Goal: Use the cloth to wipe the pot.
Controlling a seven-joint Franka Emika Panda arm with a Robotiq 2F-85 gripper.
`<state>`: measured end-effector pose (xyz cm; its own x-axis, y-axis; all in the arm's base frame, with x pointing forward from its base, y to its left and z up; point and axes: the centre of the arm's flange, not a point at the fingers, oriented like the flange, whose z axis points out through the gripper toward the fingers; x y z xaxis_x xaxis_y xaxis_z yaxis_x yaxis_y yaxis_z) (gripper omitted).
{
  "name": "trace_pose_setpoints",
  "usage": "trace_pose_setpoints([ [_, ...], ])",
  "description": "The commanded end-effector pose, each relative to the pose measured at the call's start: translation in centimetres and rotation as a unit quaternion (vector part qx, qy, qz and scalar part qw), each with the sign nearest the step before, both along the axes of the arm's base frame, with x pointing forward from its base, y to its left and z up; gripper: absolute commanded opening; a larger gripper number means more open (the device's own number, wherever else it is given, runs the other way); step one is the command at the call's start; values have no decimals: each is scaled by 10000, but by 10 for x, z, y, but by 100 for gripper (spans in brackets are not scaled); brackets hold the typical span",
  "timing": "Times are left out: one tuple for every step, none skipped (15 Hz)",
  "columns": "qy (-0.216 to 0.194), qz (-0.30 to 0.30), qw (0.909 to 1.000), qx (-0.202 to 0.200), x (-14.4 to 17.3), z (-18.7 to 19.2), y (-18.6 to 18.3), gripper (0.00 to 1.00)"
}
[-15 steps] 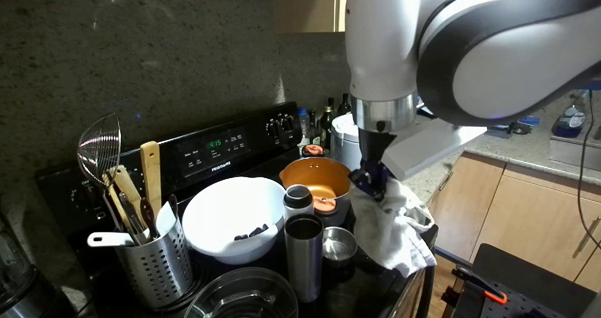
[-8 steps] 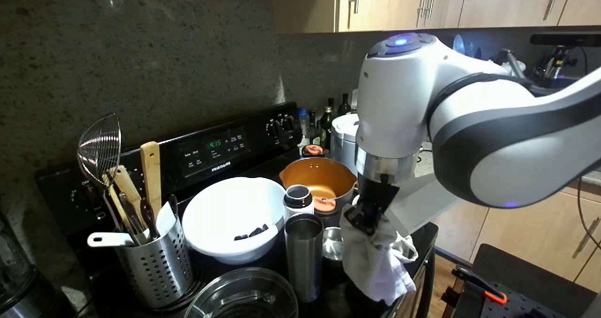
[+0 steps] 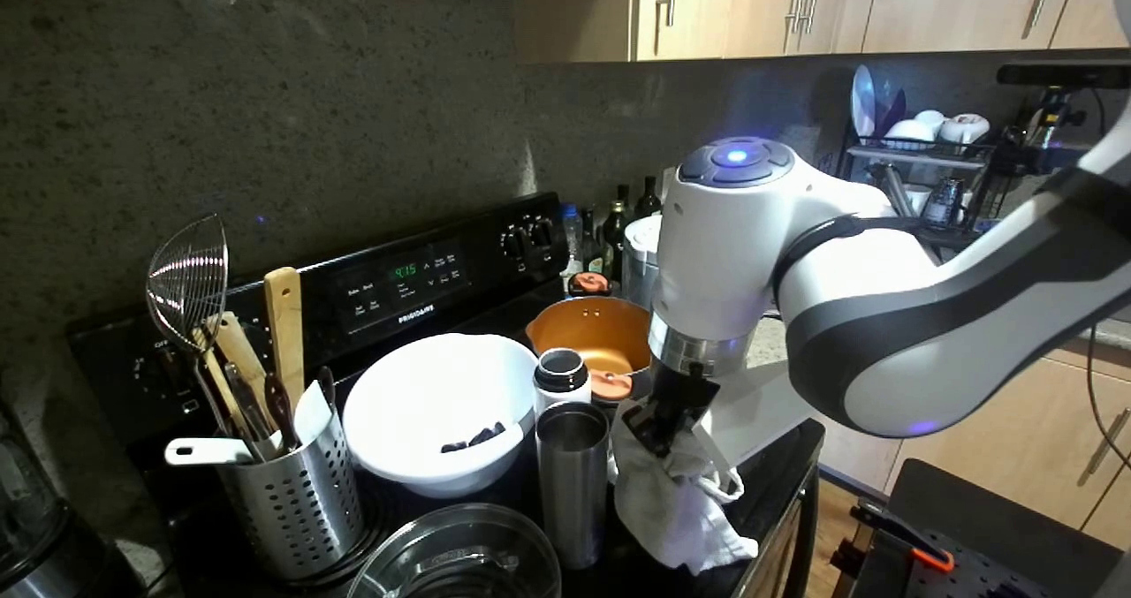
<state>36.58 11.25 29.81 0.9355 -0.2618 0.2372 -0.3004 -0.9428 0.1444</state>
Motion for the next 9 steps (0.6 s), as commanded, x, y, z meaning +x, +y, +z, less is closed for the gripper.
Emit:
trace_pose_setpoints([
  [39, -164, 9997, -168, 2, -9, -9, 69],
  [15, -186, 9997, -178, 3, -4, -11, 76],
  [8, -210, 9996, -173, 4, 1, -11, 84],
  [-14, -220, 9996, -158, 7, 8, -11, 91],
  [-33, -234, 9996, -128, 10, 16, -11, 99],
  [-40, -234, 9996, -129, 15, 27, -10, 100],
  [-46, -229, 9996, -126, 18, 36, -9, 100],
  [-18, -221, 9996, -161, 23, 50, -8, 100],
  [-12, -226, 9995, -236, 26, 62, -7, 100],
])
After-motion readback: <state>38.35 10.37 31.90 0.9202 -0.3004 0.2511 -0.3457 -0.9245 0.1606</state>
